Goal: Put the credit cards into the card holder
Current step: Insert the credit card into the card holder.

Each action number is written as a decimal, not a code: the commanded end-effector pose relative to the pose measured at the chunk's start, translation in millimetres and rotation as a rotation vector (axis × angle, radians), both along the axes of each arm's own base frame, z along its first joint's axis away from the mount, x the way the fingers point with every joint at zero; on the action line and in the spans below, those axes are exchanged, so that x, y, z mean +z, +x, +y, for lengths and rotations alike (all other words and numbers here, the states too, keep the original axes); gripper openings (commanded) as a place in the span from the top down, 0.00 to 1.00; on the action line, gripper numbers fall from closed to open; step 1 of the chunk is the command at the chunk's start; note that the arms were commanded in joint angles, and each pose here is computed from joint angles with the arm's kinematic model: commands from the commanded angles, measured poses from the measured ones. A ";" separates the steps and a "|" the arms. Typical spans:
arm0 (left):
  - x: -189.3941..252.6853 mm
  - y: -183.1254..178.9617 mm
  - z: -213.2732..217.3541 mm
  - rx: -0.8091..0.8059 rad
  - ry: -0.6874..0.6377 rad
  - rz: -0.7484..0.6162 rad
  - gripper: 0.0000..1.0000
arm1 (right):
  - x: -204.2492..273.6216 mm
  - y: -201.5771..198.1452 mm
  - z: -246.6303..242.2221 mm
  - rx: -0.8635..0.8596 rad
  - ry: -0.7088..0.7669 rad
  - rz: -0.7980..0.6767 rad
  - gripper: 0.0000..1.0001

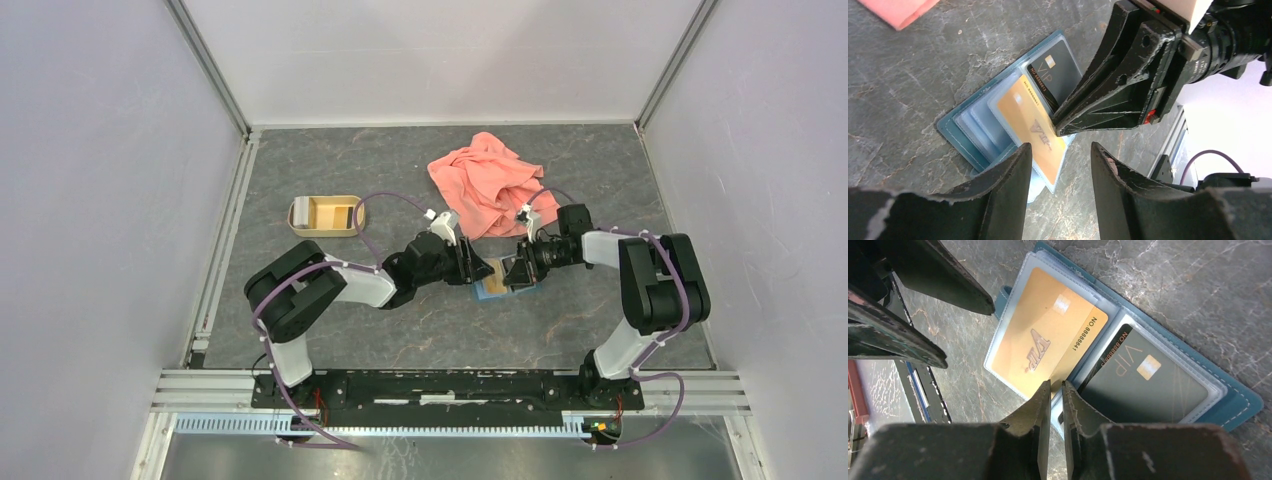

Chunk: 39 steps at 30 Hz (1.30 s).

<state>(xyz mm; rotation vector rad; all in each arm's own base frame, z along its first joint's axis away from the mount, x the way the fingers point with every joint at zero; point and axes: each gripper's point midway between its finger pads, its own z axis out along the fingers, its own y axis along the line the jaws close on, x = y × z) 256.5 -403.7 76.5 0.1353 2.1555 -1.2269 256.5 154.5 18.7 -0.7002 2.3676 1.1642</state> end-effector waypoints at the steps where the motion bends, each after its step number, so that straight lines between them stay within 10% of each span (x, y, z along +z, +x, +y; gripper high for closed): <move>1: -8.8 3.8 5.3 0.004 0.051 -0.025 0.46 | 2.8 8.5 3.7 0.012 0.007 -0.021 0.80; 30: -10.6 -4.6 16.1 0.018 0.069 0.003 0.44 | 28.3 8.0 8.2 0.052 0.139 -0.063 0.67; 39: -18.3 -8.0 10.9 0.015 0.057 0.032 0.46 | 8.3 18.3 -3.7 -0.028 -0.005 -0.071 0.94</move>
